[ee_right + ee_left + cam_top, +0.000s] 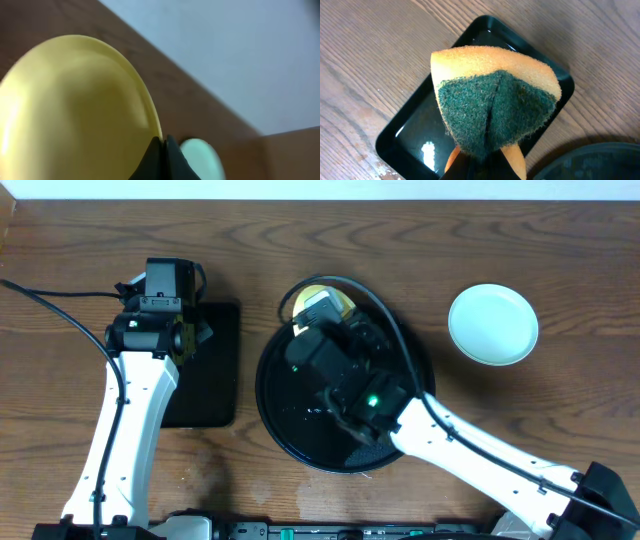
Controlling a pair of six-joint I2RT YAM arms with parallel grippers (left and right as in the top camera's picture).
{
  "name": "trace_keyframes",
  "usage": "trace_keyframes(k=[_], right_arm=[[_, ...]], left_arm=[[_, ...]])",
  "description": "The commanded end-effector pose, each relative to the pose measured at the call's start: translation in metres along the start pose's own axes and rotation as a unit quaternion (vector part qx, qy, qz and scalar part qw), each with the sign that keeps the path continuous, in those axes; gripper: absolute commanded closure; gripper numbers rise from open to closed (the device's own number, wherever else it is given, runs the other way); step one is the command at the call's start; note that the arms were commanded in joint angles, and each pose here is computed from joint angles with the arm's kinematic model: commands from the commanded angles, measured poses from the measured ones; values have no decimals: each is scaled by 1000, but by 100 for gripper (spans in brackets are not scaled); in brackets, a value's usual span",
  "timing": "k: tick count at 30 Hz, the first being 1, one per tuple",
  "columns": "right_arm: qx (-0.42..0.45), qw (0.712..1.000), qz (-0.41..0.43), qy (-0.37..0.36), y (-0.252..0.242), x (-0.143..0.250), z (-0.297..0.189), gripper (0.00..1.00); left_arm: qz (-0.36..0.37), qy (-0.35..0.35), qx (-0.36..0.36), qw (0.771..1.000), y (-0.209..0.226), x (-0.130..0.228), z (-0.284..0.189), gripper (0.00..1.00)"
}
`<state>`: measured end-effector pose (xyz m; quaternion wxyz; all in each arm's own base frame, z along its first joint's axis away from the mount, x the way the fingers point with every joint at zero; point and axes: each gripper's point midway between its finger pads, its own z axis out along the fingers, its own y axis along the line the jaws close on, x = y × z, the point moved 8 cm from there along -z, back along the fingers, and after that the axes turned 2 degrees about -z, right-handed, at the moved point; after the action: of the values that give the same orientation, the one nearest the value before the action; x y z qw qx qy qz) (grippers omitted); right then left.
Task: Clean dirty plates on tray and stack at the side
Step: 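Lift the yellow plate with the right gripper and carry it right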
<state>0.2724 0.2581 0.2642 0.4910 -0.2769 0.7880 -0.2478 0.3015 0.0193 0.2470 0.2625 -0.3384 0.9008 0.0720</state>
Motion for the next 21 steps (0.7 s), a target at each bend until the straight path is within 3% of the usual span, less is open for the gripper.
trace_keyframes(k=[1, 5, 14, 21], right_arm=[[125, 990, -69, 3, -27, -12, -17, 99], [169, 980, -104, 6, -33, -19, -25, 99], [169, 977, -126, 7, -32, -21, -27, 99], [154, 988, -29, 5, -32, -11, -20, 99]], left_arm=[[3, 8, -1, 1000, 0, 1, 3, 92], [4, 10, -2, 1000, 0, 2, 4, 92], [5, 14, -5, 1000, 1, 4, 6, 92], [6, 14, -5, 1000, 1, 4, 6, 92]])
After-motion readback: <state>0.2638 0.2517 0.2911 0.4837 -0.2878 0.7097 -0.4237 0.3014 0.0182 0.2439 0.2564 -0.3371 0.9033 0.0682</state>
